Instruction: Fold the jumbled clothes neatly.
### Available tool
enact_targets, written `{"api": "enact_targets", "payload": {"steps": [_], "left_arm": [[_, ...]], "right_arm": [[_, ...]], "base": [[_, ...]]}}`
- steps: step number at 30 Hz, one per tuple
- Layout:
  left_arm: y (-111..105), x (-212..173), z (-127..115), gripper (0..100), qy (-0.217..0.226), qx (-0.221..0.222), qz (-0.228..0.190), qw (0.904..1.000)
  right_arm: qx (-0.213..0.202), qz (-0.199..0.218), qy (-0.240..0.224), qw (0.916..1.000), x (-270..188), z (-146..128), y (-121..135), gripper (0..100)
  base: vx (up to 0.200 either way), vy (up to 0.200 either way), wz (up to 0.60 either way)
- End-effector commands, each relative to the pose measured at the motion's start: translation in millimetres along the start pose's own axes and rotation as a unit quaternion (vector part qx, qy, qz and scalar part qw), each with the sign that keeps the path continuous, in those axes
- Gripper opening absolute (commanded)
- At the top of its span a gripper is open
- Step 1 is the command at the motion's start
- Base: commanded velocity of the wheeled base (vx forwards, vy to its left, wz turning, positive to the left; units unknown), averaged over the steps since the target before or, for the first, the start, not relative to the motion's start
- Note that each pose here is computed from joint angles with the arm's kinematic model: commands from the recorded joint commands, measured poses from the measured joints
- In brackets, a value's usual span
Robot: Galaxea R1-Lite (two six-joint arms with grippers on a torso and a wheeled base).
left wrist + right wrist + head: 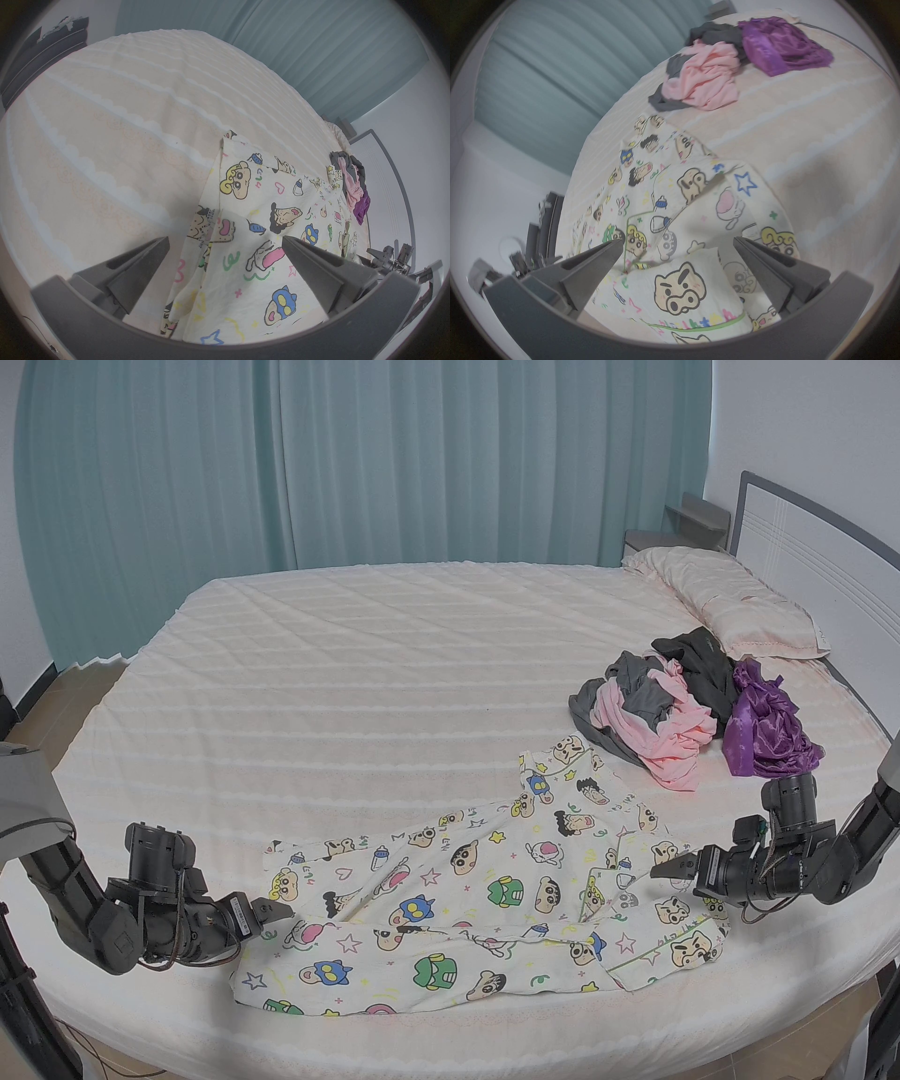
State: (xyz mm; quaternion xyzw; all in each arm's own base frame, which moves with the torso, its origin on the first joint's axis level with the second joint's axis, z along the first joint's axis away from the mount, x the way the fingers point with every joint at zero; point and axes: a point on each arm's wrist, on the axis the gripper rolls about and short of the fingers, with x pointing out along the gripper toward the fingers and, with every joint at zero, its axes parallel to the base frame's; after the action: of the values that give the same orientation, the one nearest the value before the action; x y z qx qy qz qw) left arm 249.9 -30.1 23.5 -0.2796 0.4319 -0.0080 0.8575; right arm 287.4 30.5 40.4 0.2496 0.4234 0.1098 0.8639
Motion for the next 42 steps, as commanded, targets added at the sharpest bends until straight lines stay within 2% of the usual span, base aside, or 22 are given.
{"api": "enact_targets", "payload": {"steps": [1,4,5,9,12,15,26,33,42], "left_arm": [[2.1,-18.4,15.2,100,-0.045,-0.014,-0.007,0.9989],[3.0,-23.5,18.8,100,-0.056,-0.017,-0.009,0.9982],[4.9,-29.9,22.4,100,-0.070,-0.023,-0.010,0.9972],[7.0,-36.3,25.5,100,-0.083,-0.049,-0.014,0.9952],[6.6,-40.0,26.4,100,-0.088,-0.065,-0.020,0.9938],[6.9,-40.7,25.4,100,-0.087,-0.065,-0.021,0.9938],[5.2,-32.0,32.5,100,-0.088,-0.064,-0.022,0.9939],[0.4,6.0,53.9,100,-0.080,-0.060,-0.022,0.9947],[-4.4,38.1,54.0,100,-0.043,-0.051,-0.025,0.9974]], "right_arm": [[0.047,-0.013,-0.050,0.9975,-21.4,8.8,8.3,100],[0.069,-0.020,-0.062,0.9955,-26.4,9.1,10.0,100],[0.095,-0.021,-0.069,0.9929,-32.4,6.7,11.0,100],[0.134,-0.020,-0.071,0.9882,-43.2,-0.9,11.1,100],[0.151,-0.020,-0.070,0.9859,-49.0,-6.8,10.8,100],[0.150,-0.023,-0.066,0.9862,-49.3,-10.1,9.9,100],[0.149,-0.025,-0.054,0.9870,-45.3,-13.6,9.3,100],[0.146,-0.025,-0.047,0.9879,-45.8,-18.5,11.2,100],[0.147,-0.028,-0.043,0.9878,-45.0,-20.4,9.9,100]], "base": [[0.000,0.000,0.00],[0.000,0.000,0.00],[0.000,0.000,0.00],[0.000,0.000,0.00],[0.200,0.000,0.00],[0.200,0.000,0.00],[0.000,0.000,0.00],[0.000,0.000,0.00],[0.000,0.000,0.00]]}}
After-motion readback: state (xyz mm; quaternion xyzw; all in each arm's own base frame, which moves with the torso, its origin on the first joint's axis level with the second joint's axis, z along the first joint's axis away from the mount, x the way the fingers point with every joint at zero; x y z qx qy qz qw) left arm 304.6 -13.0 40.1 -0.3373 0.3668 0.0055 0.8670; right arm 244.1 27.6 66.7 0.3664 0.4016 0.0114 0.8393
